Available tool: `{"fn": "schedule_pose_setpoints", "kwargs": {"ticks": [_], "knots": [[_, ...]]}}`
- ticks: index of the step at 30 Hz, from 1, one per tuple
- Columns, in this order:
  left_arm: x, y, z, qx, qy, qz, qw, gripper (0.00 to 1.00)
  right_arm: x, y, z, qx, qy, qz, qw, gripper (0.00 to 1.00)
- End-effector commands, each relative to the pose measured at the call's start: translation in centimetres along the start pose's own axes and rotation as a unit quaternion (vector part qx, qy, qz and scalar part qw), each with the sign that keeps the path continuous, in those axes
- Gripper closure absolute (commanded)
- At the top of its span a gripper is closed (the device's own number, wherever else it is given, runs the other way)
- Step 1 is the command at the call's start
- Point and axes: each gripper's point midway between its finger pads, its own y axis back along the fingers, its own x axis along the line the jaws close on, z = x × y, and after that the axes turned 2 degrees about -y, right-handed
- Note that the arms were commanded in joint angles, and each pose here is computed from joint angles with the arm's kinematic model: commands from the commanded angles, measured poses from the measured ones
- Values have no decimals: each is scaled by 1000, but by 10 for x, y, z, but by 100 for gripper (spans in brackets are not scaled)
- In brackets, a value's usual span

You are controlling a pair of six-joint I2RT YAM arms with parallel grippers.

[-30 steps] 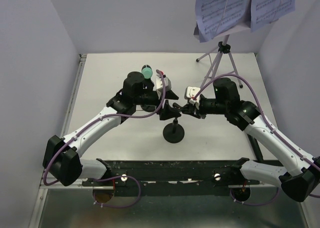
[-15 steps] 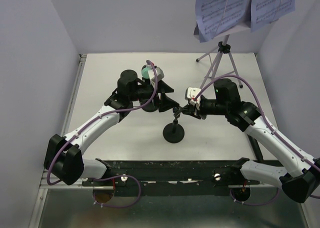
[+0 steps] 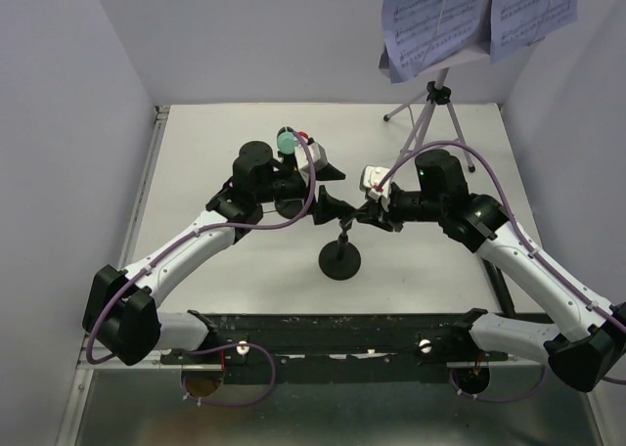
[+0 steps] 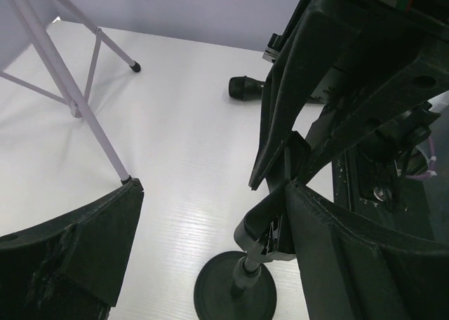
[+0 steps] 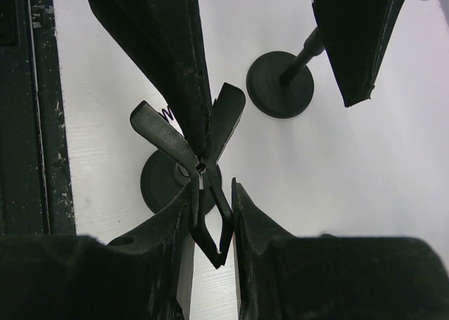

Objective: Pack up the instrument practice props

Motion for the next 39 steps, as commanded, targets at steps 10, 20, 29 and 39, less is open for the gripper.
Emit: {"fn": "schedule_pose_setpoints", "kwargs": {"ticks": [10, 20, 29, 39], "knots": [[6, 13, -132, 147, 62, 51, 986, 12, 50, -8, -93, 162, -106, 83, 978, 100], [7, 13, -170, 180, 79, 46, 979, 16, 50, -14, -93, 165, -119, 93, 975, 100], [14, 10, -133, 145, 56, 58, 986, 12, 46, -13, -83, 149, -114, 86, 978, 100], [22, 22, -10, 71, 4, 62, 996, 8, 23, 18, -49, 123, -92, 15, 988, 100]]}}
